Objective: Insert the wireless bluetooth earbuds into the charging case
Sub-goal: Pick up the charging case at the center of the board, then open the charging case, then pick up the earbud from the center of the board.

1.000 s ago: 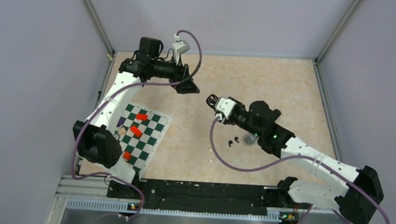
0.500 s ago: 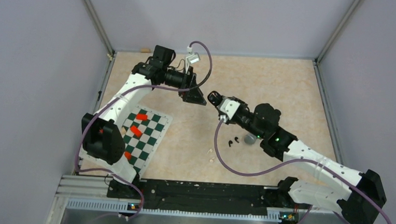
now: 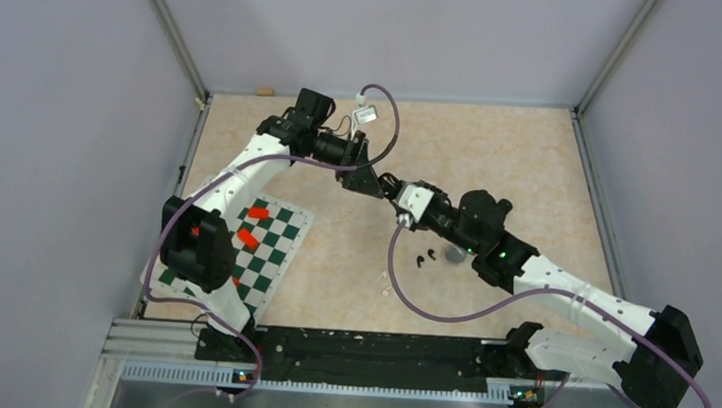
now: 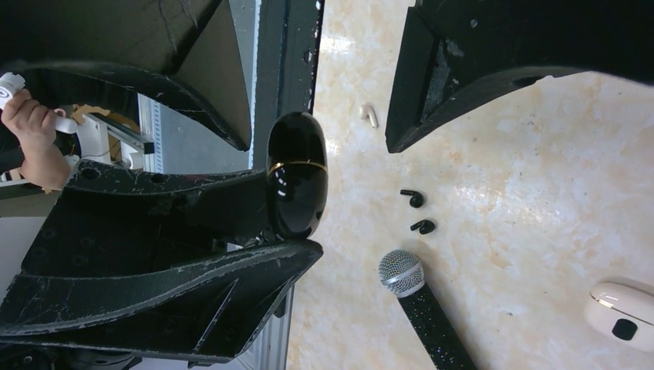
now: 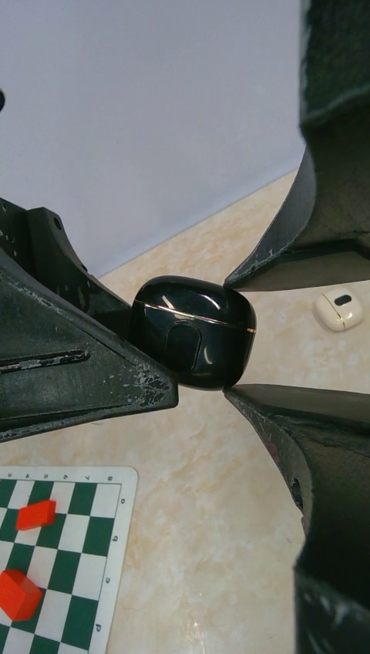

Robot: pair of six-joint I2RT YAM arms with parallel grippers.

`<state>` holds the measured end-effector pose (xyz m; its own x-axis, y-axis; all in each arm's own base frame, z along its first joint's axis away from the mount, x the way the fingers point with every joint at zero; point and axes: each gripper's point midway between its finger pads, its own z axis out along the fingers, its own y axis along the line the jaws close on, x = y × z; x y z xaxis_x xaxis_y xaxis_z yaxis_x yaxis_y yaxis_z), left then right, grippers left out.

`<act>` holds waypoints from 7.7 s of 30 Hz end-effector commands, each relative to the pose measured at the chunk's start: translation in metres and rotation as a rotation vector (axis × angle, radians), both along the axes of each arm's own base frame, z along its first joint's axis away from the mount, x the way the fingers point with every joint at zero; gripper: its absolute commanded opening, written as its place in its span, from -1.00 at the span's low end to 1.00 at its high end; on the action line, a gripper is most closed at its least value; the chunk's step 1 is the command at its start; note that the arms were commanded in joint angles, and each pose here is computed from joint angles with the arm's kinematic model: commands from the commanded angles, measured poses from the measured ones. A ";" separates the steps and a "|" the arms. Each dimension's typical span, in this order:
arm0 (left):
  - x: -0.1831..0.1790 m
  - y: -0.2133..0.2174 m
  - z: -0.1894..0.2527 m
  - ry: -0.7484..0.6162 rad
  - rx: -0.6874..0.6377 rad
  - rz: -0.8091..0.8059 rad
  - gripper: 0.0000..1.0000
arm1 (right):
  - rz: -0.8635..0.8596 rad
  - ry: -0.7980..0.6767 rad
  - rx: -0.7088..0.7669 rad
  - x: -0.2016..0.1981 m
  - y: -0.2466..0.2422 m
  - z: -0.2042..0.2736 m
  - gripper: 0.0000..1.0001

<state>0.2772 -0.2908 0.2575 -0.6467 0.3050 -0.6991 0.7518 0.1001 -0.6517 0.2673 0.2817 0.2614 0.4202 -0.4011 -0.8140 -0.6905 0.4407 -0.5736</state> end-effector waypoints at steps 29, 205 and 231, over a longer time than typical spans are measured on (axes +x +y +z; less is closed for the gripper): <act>-0.010 -0.012 0.016 -0.095 -0.027 -0.081 -0.83 | 0.035 0.074 0.056 -0.002 0.010 0.011 0.55; -0.046 0.011 0.014 -0.550 0.107 -0.094 -1.00 | 0.278 0.563 0.234 -0.031 -0.032 0.033 0.45; -0.038 0.109 -0.008 -0.612 0.042 0.145 -1.00 | 0.114 0.627 -0.256 -0.005 -0.029 -0.136 0.27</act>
